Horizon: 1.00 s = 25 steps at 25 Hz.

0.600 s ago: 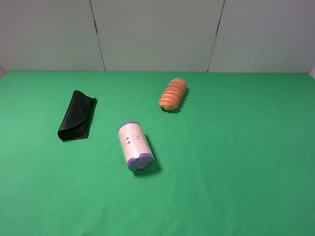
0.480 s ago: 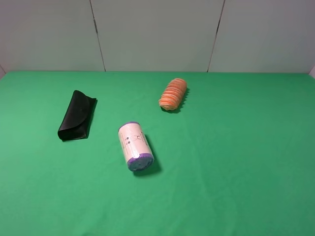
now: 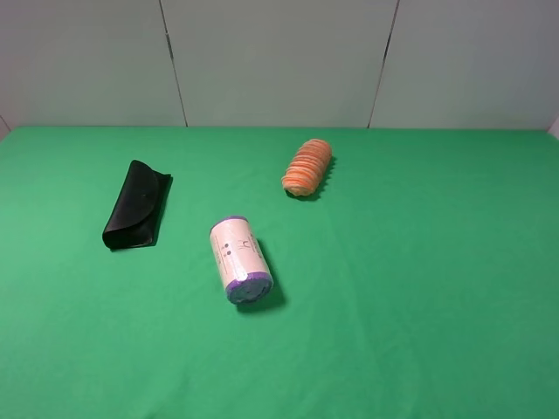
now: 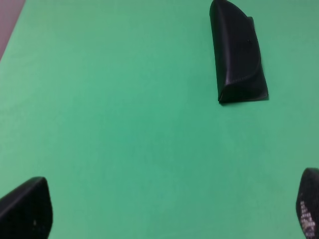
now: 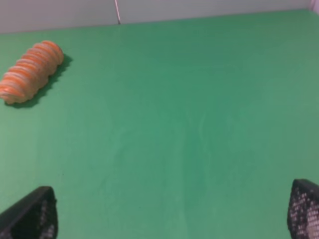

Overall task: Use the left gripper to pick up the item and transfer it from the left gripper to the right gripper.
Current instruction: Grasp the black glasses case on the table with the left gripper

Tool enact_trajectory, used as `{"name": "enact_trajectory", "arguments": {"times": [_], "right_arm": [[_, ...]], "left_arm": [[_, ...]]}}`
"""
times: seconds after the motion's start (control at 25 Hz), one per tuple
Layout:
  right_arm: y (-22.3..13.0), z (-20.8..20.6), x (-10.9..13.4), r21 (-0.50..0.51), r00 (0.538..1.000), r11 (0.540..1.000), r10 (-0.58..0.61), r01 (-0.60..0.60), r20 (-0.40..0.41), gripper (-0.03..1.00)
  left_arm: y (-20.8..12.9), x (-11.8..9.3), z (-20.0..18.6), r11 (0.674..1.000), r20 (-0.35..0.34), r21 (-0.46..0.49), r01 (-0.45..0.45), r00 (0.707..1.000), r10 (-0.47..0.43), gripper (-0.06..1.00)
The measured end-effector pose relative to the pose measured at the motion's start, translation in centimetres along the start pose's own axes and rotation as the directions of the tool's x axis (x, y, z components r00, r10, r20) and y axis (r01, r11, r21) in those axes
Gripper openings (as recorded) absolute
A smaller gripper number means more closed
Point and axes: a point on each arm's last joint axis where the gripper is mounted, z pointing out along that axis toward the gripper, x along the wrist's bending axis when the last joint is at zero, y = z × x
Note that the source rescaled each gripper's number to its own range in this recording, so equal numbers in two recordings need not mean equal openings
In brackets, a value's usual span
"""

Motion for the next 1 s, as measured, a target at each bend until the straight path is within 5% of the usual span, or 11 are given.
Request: {"name": "enact_trajectory", "arguments": {"times": [0.76, 1.0], "right_arm": [[0.0, 0.0, 0.0, 0.0, 1.0, 1.0, 0.0, 0.0, 0.0, 1.0], [0.0, 0.0, 0.0, 0.001, 1.0, 1.0, 0.0, 0.0, 0.0, 1.0]], "left_arm": [[0.1, 0.0, -0.1, 1.0, -0.001, -0.003, -0.018, 1.0, 0.018, 0.96], [2.5, -0.1, -0.3, 0.998, -0.002, 0.055, -0.023, 1.0, 0.024, 0.99]]}}
